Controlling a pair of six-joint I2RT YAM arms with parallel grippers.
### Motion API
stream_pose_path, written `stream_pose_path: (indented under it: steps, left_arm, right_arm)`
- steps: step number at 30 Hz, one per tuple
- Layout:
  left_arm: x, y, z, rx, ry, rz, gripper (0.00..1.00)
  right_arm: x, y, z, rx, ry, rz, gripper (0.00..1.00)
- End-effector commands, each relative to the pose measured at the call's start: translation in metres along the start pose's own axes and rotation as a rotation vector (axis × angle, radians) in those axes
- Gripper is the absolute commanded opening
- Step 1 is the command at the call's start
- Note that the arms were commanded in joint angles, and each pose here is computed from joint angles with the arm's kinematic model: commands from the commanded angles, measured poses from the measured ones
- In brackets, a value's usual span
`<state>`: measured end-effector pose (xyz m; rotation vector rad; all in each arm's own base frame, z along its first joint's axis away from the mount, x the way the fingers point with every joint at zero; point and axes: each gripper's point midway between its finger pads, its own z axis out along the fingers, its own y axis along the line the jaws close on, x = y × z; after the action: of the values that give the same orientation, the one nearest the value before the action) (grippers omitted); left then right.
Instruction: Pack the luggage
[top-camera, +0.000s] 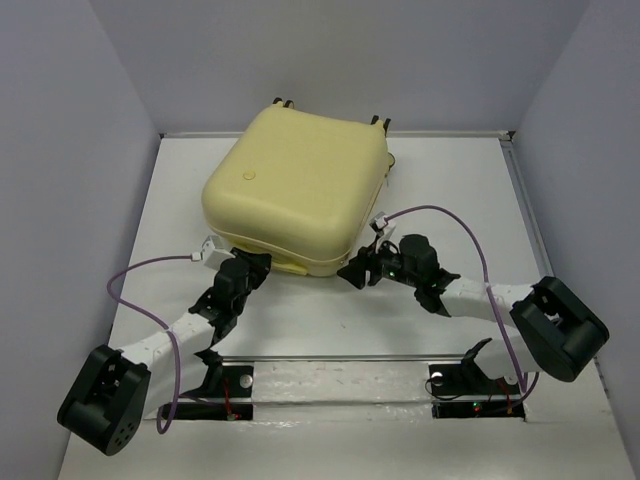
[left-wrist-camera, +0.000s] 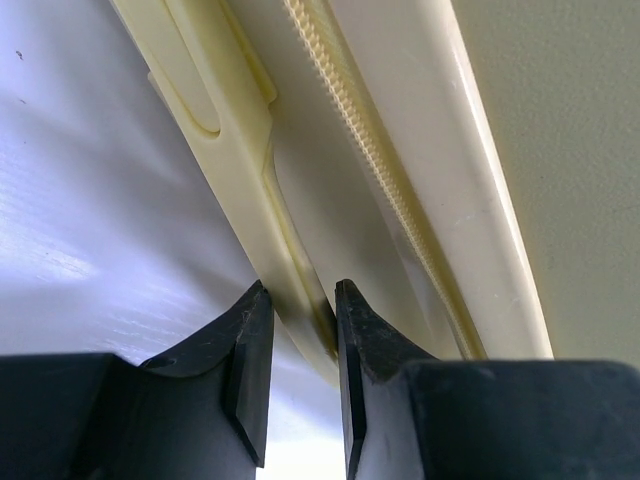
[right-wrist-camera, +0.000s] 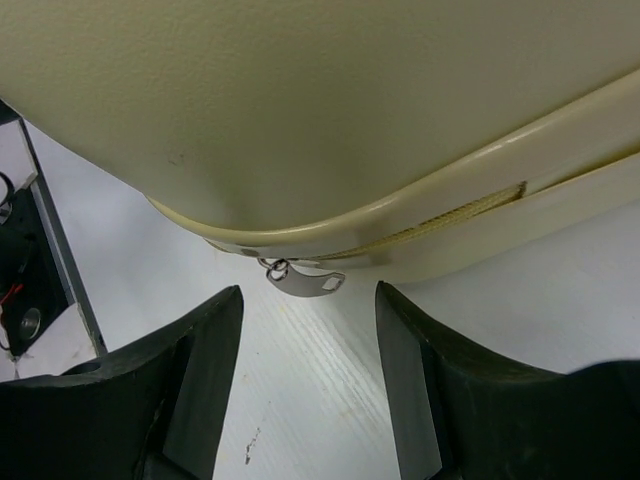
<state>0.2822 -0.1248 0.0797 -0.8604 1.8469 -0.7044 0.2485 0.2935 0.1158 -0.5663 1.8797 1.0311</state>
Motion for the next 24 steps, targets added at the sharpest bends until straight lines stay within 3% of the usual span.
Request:
stream_pose_path:
  steps: [1, 5, 10, 17, 24]
  left_arm:
    - [-0.012, -0.042, -0.006, 0.167, -0.035, 0.079, 0.06]
    - [-0.011, -0.042, -0.006, 0.17, -0.028, 0.079, 0.06]
    - [-0.008, -0.041, -0.005, 0.166, -0.019, 0.082, 0.06]
    - [-0.008, -0.039, -0.007, 0.168, -0.025, 0.079, 0.06]
    - [-0.021, -0.039, -0.009, 0.143, -0.074, 0.115, 0.06]
  right_arm:
    - [-0.043, 0.01, 0.015, -0.001, -0.142, -0.075, 0.59]
    - [-0.054, 0.001, 0.013, 0.05, -0.223, -0.053, 0.53]
    - [-0.065, 0.006, 0.016, 0.053, -0.307, -0.014, 0.38]
    - [-0.073, 0.0, 0.005, 0.092, -0.384, 0.034, 0.07]
    - [-0.052, -0.058, -0.024, 0.326, -0.316, 0.078, 0.07]
